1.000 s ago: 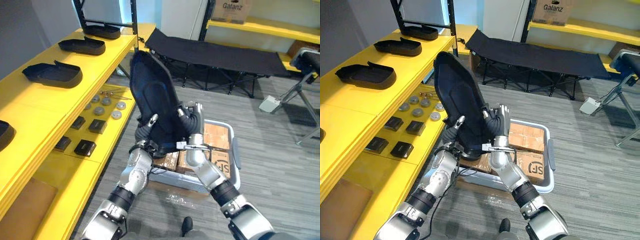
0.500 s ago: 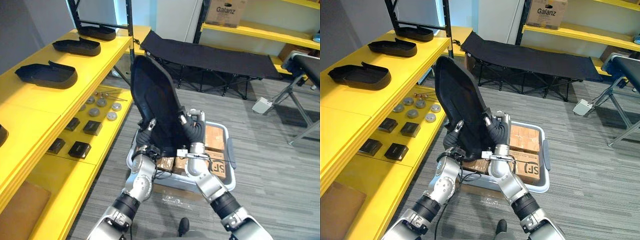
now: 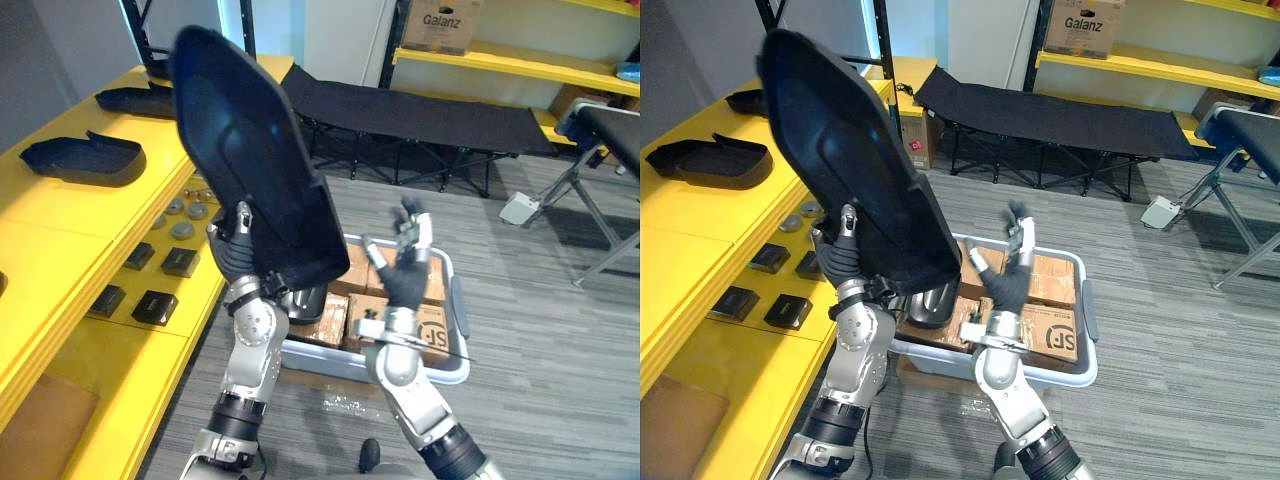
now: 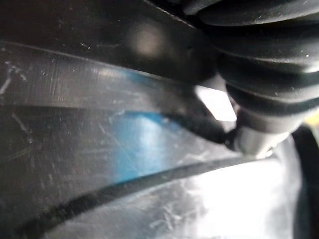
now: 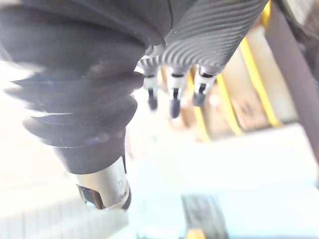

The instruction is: Walk over and take plastic housings, then place them on the shelf

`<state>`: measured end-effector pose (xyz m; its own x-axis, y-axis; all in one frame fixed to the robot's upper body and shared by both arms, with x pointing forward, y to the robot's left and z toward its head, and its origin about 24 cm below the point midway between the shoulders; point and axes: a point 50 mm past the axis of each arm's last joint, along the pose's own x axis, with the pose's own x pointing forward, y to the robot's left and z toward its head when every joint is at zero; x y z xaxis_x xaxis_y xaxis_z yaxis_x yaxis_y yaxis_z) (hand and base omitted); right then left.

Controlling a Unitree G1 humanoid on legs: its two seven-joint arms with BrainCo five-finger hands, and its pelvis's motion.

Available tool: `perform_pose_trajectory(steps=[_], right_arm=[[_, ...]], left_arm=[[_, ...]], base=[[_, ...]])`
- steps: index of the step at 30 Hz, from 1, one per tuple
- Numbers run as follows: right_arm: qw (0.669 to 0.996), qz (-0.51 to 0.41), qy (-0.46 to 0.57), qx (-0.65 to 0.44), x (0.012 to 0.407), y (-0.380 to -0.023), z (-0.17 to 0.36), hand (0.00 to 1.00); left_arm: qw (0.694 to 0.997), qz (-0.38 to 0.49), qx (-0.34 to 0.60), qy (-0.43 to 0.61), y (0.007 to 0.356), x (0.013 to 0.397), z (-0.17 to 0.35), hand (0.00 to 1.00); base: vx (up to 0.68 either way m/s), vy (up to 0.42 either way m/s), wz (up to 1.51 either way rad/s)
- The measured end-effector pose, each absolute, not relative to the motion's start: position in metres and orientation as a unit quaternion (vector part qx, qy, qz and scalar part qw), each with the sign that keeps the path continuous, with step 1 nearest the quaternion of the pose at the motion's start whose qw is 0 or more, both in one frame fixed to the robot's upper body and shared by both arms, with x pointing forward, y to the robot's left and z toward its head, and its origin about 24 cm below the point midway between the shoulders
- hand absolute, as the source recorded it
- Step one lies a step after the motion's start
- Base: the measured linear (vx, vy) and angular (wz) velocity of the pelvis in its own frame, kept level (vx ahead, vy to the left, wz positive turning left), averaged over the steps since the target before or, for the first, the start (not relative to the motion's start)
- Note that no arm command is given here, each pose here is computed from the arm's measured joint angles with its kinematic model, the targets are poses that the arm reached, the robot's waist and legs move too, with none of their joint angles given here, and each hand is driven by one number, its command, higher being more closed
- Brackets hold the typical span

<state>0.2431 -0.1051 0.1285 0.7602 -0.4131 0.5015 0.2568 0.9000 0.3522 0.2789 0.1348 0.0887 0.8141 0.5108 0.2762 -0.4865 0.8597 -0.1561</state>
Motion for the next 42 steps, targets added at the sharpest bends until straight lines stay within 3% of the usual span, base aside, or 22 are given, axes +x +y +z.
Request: perform_pose_trajectory(steps=[5, 8, 12, 19, 24, 30, 36, 39, 42], right_arm=[[0.915, -0.218, -0.292, 0.172, 0.232, -0.158, 0.128, 0.00], [0.920, -0.240, -0.269, 0.156, 0.224, -0.182, 0.115, 0.00], [0.954, -0.233, -0.143, 0.126, 0.207, -0.201, 0.068, 0.00], [0.966, -0.200, -0.090, 0.138, 0.196, -0.197, 0.045, 0.00], [0.977, -0.157, -0.046, 0.134, 0.205, -0.188, 0.028, 0.00], [0.991, -0.036, -0.016, 0.126, 0.219, -0.144, 0.025, 0.00], [0.994, -0.036, -0.014, 0.104, 0.237, -0.138, 0.025, 0.00], [0.995, -0.033, -0.024, 0.096, 0.243, -0.136, 0.029, 0.00], [0.994, -0.053, -0.025, 0.096, 0.243, -0.141, 0.030, 0.00]], left_arm=[[0.935, 0.323, 0.073, -0.129, 0.165, 0.269, 0.069, 1.00], [0.926, 0.349, 0.086, -0.115, 0.181, 0.261, 0.061, 1.00], [0.915, 0.383, 0.044, -0.119, 0.200, 0.236, 0.054, 1.00], [0.906, 0.369, -0.030, -0.206, 0.203, 0.195, 0.085, 1.00], [0.887, 0.401, -0.012, -0.228, 0.218, 0.178, 0.095, 1.00], [0.855, 0.475, 0.032, -0.206, 0.243, 0.148, 0.096, 1.00], [0.833, 0.519, 0.027, -0.189, 0.261, 0.122, 0.090, 1.00], [0.837, 0.500, 0.030, -0.220, 0.261, 0.120, 0.100, 1.00], [0.865, 0.434, 0.010, -0.254, 0.250, 0.135, 0.110, 1.00]], base=[[-0.01, 0.000, -0.19], [-0.01, 0.016, -0.14], [-0.03, 0.021, -0.09], [-0.01, 0.005, -0.01], [-0.04, 0.005, 0.25], [-0.02, -0.004, 0.58], [0.06, 0.022, 0.62], [0.05, 0.077, 0.64], [0.06, 0.125, 1.25]])
